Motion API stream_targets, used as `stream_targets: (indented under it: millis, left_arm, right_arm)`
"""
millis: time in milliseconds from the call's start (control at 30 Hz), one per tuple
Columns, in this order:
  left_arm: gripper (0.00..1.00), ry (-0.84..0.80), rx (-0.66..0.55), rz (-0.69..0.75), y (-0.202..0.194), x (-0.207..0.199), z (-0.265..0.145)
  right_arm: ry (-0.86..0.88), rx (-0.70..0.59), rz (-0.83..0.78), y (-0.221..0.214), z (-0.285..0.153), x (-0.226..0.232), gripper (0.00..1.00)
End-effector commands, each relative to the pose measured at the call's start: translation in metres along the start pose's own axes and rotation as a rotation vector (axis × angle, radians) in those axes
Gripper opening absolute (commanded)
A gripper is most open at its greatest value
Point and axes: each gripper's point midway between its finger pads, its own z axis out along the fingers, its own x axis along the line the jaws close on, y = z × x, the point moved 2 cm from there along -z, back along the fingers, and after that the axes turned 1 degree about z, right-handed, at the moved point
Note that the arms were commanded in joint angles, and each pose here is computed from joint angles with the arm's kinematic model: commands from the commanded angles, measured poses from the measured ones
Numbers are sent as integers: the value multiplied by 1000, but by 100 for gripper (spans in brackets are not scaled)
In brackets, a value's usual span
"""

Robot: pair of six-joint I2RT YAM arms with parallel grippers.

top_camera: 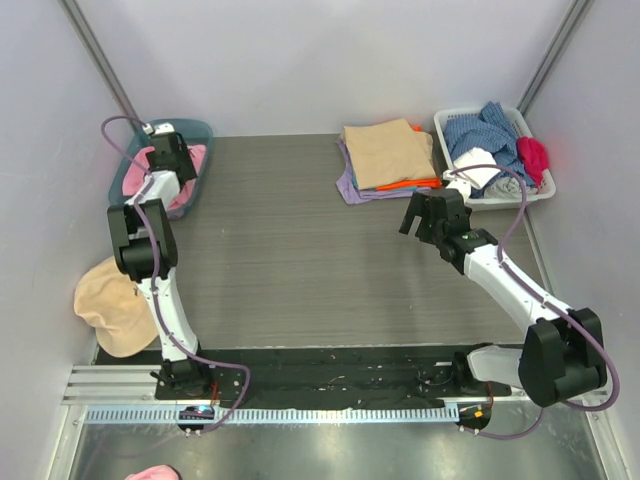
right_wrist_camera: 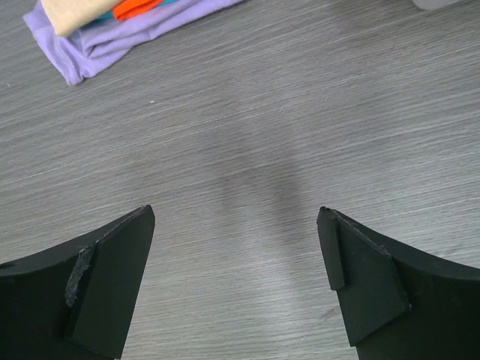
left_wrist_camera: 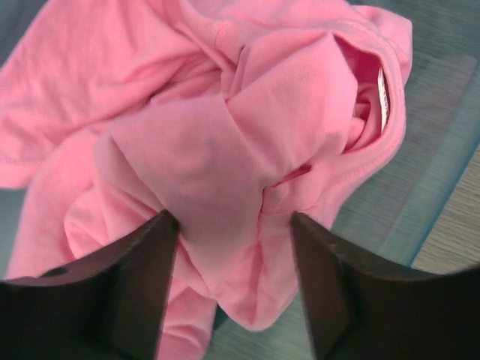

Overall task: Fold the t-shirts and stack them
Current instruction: Grab the tshirt from the pile

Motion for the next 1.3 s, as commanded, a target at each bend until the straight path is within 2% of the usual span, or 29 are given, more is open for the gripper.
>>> stream_targets:
  millis: [0, 67, 100, 200, 367, 400, 467, 500, 600, 633, 700, 733, 800, 833, 900, 933, 1067, 1267]
  left_arm:
    - [44, 41, -56, -26, 24, 13, 9]
    - [28, 43, -57, -36, 26, 12, 11]
    - [13, 44, -53, -41, 26, 12, 10]
    - [0, 35, -50, -83, 30, 11, 2]
    - [0, -17, -78, -173, 44, 0, -38]
    - [0, -31, -119, -203, 61, -1, -57]
    - [0, -69, -138, -208, 69, -12, -81]
    - [0, -90, -171, -225, 84, -15, -107]
    - [0, -133, -216, -202, 97, -31, -154]
    - [0, -163, -268, -191, 113, -39, -185]
    - [0, -169, -292, -188, 125, -35, -215]
    - [0, -225, -351, -196, 144, -47, -251]
    - [0, -258, -367, -200, 156, -48, -282]
    - [0, -297, -421, -218, 177, -49, -312]
    - [0, -349, -444, -226, 188, -51, -355]
    - [0, -380, -496, -246, 204, -48, -383]
    - [0, -517, -553, -280, 213, -46, -461]
    - [0, -725, -579, -328, 210, -46, -532]
  right_arm:
    - [37, -31, -2, 16, 7, 15, 100]
    - [37, -34, 5, 17, 8, 16, 100]
    - [37, -31, 6, 16, 8, 16, 100]
    - [38, -29, 11, 15, 5, 14, 100]
    - [51, -51, 11, 23, -5, 16, 100]
    - [56, -50, 10, 24, -7, 17, 100]
    - [71, -64, 16, 29, -14, 19, 100]
    - [78, -65, 23, 30, -16, 20, 100]
    - [103, -78, 43, 35, -26, 22, 100]
    - [116, -83, 51, 37, -30, 24, 100]
    - [133, -99, 62, 40, -39, 24, 100]
    - [138, -105, 64, 41, -42, 24, 100]
    - [145, -118, 68, 43, -50, 23, 100]
    - [148, -121, 68, 43, -52, 23, 100]
    - [161, -124, 63, 44, -56, 24, 100]
    - [166, -125, 60, 45, -59, 24, 100]
    - [179, -128, 60, 49, -65, 26, 100]
    - [188, -140, 73, 49, -76, 24, 100]
